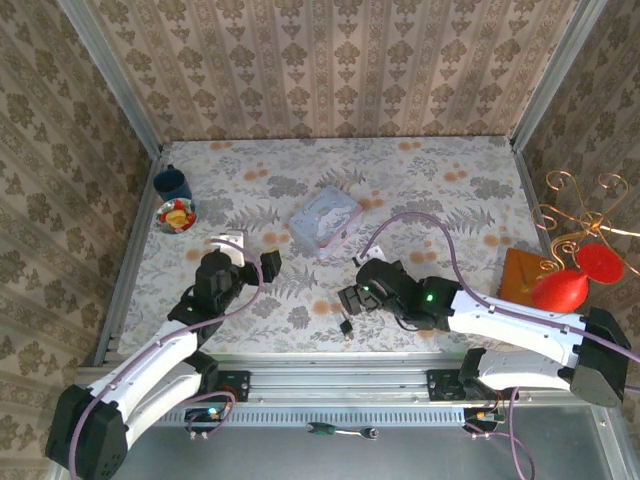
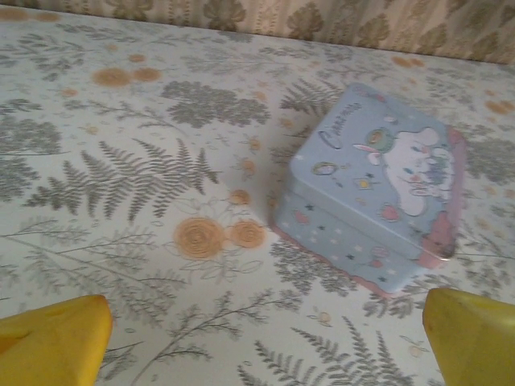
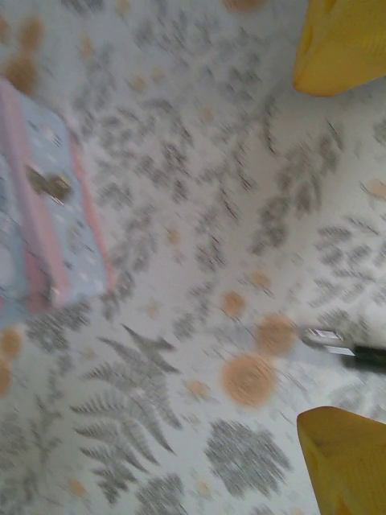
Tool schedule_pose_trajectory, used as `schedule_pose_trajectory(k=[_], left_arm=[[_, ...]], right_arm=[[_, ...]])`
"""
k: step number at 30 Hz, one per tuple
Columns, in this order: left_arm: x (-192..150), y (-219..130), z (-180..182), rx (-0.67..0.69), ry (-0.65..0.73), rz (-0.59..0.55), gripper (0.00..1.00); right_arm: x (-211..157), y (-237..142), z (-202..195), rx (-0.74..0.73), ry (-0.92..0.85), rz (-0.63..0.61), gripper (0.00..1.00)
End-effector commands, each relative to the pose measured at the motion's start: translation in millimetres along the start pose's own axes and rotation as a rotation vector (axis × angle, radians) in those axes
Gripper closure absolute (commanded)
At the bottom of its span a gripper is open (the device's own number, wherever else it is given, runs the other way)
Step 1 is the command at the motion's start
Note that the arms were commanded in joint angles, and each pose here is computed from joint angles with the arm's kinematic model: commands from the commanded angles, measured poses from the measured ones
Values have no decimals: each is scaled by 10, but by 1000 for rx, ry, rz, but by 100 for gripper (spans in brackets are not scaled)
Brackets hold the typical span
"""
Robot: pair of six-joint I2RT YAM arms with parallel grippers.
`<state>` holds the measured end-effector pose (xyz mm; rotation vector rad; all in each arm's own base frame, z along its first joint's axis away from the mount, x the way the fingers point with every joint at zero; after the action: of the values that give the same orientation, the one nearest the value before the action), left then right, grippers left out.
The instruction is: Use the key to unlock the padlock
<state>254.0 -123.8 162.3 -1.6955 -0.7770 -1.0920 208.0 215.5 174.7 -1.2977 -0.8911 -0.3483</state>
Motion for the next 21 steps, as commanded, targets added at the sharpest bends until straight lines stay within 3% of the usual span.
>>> schedule_pose_trajectory(k=[1,4,7,12,15,18,21], left_arm=[[67,12,154,112,74,18,0],[113,17,149,114,133,11,0],[261,-70,195,153,172,-66,0],[433,-232,480,357,182,-148,0],[388,-189,488,357,299,-240,0],[353,-253,571,407,328,-353,0],[319,-274,736,516,370,-321,0]], right_arm=[[255,5,-276,-196,-133,-179,0],[413,8,-430,-287,-200,-267,0],[513,46,-621,-312,-212,-279,0],[582,84,-1103,-430,-121,-312,0],[514,111,-1371,-536,-107,-336,0],[361,202,-1596,-576,-71,-332,0],[217,322,-1720,-548,-4,-298,0]])
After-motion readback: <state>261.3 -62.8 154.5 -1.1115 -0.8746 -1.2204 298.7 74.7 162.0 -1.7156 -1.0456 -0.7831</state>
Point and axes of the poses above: each hand's point on the last joint's axis, 136 mm out from that joint toward the fingers, its own y axis out along the fingers, its own z axis along the line the jaws close on, x = y × z, the point moved 3 cm from there along -y, back along the fingers, and after that the axes turned 4 degrees about y, right-handed, at the moved point
